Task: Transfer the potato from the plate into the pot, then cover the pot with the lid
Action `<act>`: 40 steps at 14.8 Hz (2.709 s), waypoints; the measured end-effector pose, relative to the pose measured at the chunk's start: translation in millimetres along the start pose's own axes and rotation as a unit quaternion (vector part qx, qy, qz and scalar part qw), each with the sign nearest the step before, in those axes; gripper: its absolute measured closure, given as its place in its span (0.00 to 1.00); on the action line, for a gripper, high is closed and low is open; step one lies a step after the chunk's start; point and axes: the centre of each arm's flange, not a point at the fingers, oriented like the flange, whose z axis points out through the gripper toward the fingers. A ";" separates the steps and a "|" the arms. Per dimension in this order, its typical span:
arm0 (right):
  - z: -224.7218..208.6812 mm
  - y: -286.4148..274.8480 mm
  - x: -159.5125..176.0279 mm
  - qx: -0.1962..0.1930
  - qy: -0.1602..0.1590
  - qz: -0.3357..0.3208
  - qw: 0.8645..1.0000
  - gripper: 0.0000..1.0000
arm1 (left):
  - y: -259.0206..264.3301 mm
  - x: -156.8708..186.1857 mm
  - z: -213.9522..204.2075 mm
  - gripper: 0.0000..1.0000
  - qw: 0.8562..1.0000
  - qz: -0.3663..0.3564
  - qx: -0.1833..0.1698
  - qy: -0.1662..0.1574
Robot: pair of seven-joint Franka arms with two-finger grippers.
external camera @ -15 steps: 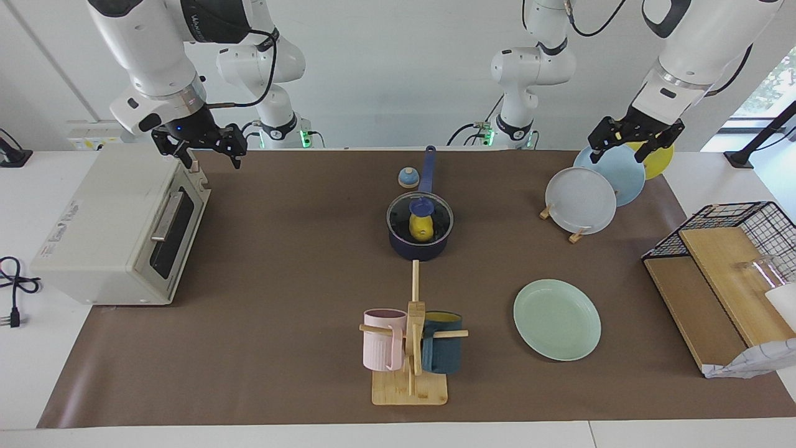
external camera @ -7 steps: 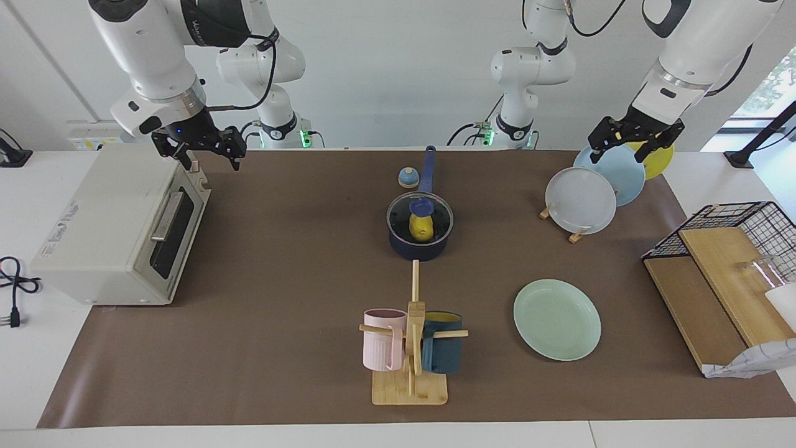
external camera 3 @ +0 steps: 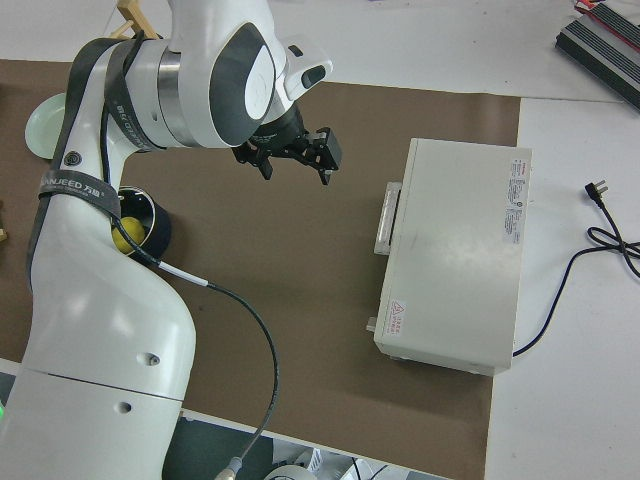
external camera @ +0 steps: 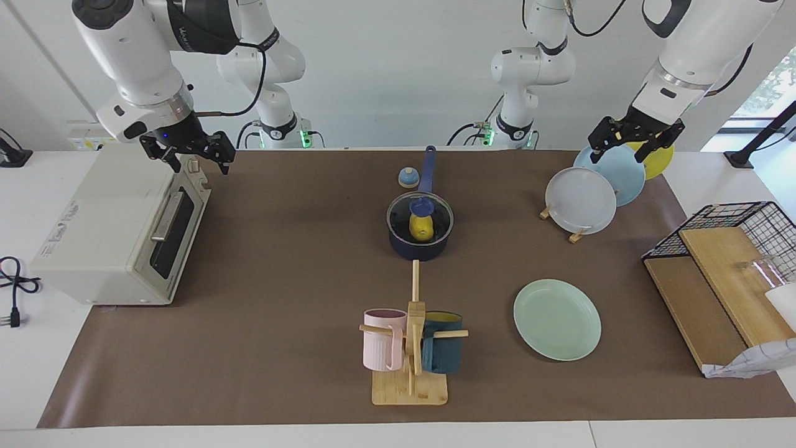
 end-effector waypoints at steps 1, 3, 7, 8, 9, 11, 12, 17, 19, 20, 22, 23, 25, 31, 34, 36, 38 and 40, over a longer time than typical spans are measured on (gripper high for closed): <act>-1.4 3.1 0.3 0.000 0.002 0.003 1.000 0.00 | 0.0 0.0 0.0 0.00 1.000 0.000 0.000 0.000; -6.8 2.8 1.0 0.001 0.008 0.003 1.000 0.00 | 0.0 0.0 0.0 0.00 1.000 0.000 0.000 0.000; -8.4 0.0 4.4 0.000 0.011 0.000 1.000 0.00 | 0.0 0.0 0.0 0.00 1.000 0.000 0.000 0.000; -7.1 -0.3 5.4 0.000 0.009 0.000 1.000 0.00 | 0.0 0.0 0.0 0.00 1.000 0.000 0.000 0.000; -5.6 -0.5 6.7 0.000 0.008 0.000 1.000 0.00 | 0.0 0.0 0.0 0.00 1.000 0.000 0.000 0.000; 0.2 -1.2 10.4 -0.001 0.001 0.000 1.000 0.00 | 0.0 0.0 0.0 0.00 1.000 0.000 0.000 0.000; 3.5 -1.6 13.8 -0.001 -0.002 0.000 1.000 0.00 | 0.0 0.0 0.0 0.00 1.000 0.000 0.000 0.000; -0.5 -2.5 19.9 -0.001 -0.002 0.000 1.000 0.00 | 0.0 0.0 0.0 0.00 1.000 0.000 0.000 0.000; -1.2 -2.0 19.9 -0.001 -0.001 0.000 1.000 0.00 | 0.0 0.0 0.0 0.00 1.000 0.000 0.000 0.000; -1.2 -1.8 19.9 -0.001 -0.001 0.000 1.000 0.00 | 0.0 0.0 0.0 0.00 1.000 0.000 0.000 0.000; -1.9 -2.2 19.9 -0.001 0.000 0.000 1.000 0.00 | 0.0 0.0 0.0 0.00 1.000 0.000 0.000 0.000; -2.7 -3.1 19.8 -0.001 0.000 -0.001 1.000 0.00 | 0.0 0.0 0.0 0.00 1.000 0.000 0.000 0.000; -4.4 -5.1 19.7 -0.001 0.002 -0.003 1.000 0.00 | 0.0 0.0 0.0 0.00 1.000 0.000 0.000 0.000; -8.0 -4.8 18.7 -0.001 0.006 -0.003 1.000 0.00 | 0.0 0.0 0.0 0.00 1.000 0.000 0.000 0.000; -10.5 -4.6 17.2 -0.001 0.008 -0.002 1.000 0.00 | 0.0 0.0 0.0 0.00 1.000 0.000 0.000 0.000; -10.6 -4.5 17.1 -0.001 0.008 -0.002 1.000 0.00 | 0.0 0.0 0.0 0.00 1.000 0.000 0.000 0.000; -10.6 -4.5 17.1 -0.001 0.008 -0.002 1.000 0.00 | 0.0 0.0 0.0 0.00 1.000 0.000 0.000 0.000; -10.6 -4.5 17.1 0.000 0.008 -0.002 1.000 0.00 | 0.0 0.0 0.0 0.00 1.000 0.000 0.000 0.000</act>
